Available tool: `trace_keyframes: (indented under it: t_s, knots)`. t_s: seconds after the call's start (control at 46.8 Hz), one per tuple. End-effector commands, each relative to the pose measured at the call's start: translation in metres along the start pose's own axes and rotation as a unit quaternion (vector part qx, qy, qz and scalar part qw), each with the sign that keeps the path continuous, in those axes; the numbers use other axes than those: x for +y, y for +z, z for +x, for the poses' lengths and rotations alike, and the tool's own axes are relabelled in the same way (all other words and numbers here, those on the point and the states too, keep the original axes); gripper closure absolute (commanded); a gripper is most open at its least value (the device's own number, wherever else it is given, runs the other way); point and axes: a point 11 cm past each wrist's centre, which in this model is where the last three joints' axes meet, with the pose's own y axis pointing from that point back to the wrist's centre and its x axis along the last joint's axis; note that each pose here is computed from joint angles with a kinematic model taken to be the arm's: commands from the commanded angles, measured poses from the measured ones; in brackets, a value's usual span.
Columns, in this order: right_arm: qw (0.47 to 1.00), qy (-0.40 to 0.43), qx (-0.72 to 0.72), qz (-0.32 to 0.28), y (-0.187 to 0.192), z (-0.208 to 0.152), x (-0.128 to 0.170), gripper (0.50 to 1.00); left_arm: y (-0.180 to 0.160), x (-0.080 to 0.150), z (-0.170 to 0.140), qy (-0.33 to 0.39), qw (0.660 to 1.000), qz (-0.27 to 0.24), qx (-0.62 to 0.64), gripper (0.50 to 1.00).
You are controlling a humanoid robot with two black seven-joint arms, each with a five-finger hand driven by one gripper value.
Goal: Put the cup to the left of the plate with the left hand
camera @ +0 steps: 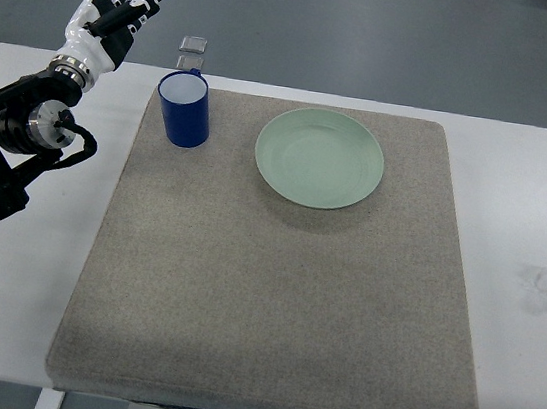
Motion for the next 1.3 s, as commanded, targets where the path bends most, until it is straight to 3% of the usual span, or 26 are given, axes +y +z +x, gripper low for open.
trace_keyframes:
  t_s: [0.0,0.363,0.748,1.282]
  knots:
    - [1.000,0.000,0.000,-0.001,0.000,0.000,0.000,0.568,-0.001,-0.001,0.002,0.008,1.000,0.002,0.011,0.557]
    - [1.000,0.000,0.000,-0.001,0.000,0.000,0.000,0.568,0.004,-0.014,0.022,0.088,0.996,-0.003,0.020,0.553]
    - [1.000,0.000,0.000,0.000,0.000,0.000,0.000,0.568,0.003,-0.017,0.012,0.077,0.997,-0.004,0.033,0.506]
    - [1.000,0.000,0.000,0.000,0.000,0.000,0.000,0.568,0.012,-0.022,0.007,0.063,0.997,-0.013,0.031,0.504]
